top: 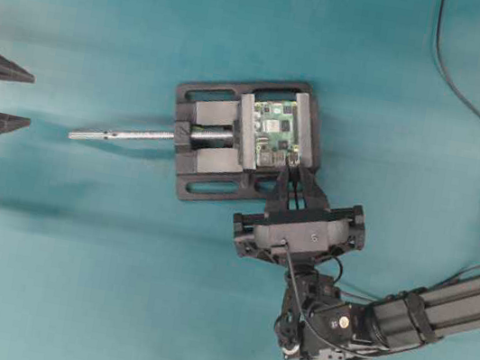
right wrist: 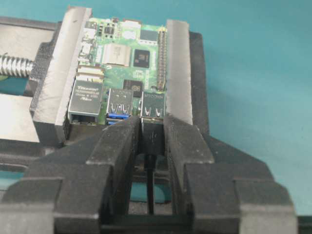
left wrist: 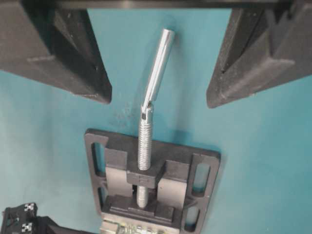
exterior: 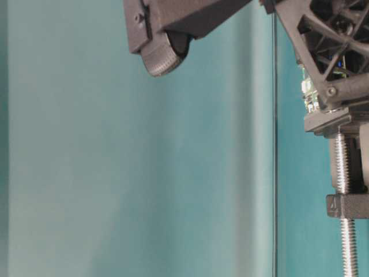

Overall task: Insert the USB into the fixed PCB.
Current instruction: 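Open the right gripper to release the inserted USB plug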

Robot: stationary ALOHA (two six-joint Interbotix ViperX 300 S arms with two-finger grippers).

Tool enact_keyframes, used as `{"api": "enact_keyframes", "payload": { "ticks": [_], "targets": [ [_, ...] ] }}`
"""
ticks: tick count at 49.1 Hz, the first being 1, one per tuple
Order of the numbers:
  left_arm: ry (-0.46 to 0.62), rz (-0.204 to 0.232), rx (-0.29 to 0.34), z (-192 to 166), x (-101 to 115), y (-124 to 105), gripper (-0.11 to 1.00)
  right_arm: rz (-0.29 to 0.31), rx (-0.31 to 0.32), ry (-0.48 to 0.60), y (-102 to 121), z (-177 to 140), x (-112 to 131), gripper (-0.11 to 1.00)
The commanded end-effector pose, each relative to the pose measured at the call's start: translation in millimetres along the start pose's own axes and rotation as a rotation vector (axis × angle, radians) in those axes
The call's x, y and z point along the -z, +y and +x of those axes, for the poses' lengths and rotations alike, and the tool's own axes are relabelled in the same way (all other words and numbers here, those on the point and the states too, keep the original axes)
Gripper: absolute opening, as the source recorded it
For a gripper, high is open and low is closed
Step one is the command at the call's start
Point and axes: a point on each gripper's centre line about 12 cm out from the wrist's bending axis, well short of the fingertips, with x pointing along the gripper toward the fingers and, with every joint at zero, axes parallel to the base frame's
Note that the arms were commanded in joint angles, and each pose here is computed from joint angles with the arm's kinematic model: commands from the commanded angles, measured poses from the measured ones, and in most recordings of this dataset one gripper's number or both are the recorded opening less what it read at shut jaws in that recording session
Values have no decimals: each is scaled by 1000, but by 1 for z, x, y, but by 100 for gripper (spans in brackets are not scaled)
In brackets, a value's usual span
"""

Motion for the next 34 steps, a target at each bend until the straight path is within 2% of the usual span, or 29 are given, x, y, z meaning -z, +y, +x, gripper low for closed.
{"api": "enact_keyframes", "payload": {
  "ticks": [1, 29, 34],
  "targets": [
    [-17, -2, 3, 2, -9, -2, 96, 50, -12, 13, 0, -7, -18, 25],
    [-15, -2, 3, 2, -8, -2, 96, 39, -32, 19, -3, -19, -13, 26],
    [-17, -2, 3, 2, -9, -2, 96, 38, -37, 21, -4, -22, -13, 29]
  ]
}}
